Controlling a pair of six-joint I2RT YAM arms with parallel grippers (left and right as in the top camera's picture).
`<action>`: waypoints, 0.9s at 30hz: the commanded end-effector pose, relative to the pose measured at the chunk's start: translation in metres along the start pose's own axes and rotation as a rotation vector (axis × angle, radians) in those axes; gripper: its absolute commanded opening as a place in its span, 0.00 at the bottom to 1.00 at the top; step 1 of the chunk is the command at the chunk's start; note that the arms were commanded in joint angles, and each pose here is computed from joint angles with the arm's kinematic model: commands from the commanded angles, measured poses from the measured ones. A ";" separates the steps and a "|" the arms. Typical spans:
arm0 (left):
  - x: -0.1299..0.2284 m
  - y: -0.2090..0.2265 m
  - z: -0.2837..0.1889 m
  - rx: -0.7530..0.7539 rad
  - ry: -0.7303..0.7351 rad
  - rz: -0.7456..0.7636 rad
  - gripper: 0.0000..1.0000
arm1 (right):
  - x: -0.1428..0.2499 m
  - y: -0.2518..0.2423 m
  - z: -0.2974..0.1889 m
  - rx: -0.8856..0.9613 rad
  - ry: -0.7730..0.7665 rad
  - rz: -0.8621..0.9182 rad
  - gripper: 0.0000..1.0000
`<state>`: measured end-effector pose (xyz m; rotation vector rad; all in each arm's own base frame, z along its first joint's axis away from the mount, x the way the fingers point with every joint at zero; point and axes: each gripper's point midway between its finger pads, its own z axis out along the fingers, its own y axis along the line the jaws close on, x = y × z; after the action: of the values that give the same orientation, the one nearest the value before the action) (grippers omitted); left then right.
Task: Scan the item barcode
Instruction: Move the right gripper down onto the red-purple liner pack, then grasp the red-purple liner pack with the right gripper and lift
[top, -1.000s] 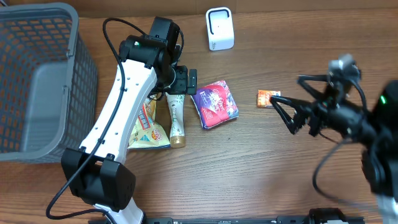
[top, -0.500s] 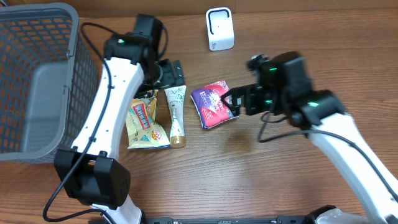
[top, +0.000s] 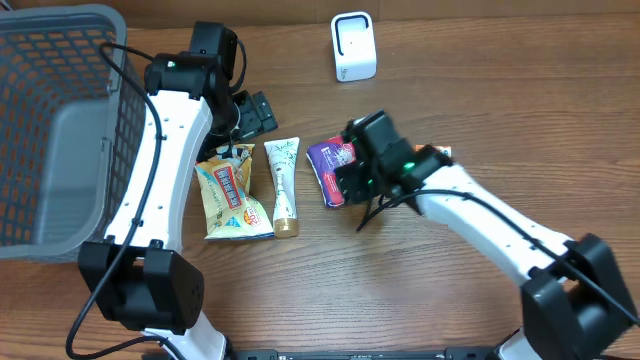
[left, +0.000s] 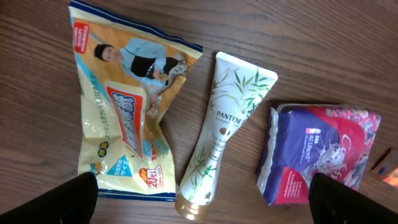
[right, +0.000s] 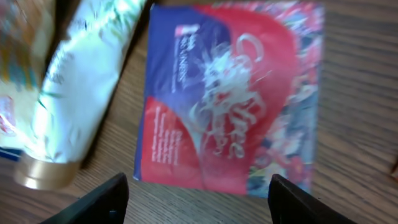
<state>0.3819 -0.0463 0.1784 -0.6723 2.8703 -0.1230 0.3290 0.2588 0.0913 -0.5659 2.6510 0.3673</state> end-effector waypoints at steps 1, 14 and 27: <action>-0.007 0.017 -0.002 -0.028 -0.010 -0.108 1.00 | -0.004 0.013 0.001 0.051 -0.020 -0.116 0.73; -0.014 0.026 -0.002 -0.037 -0.026 -0.152 1.00 | 0.011 0.035 0.032 0.235 -0.023 -0.342 0.72; -0.015 0.030 -0.002 -0.048 -0.028 -0.158 1.00 | 0.007 0.025 0.055 0.277 -0.029 -0.370 0.66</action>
<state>0.3831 -0.0187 0.1781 -0.8736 2.8150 -0.0953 0.3222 0.2982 0.0504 -0.9266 2.4389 -0.0635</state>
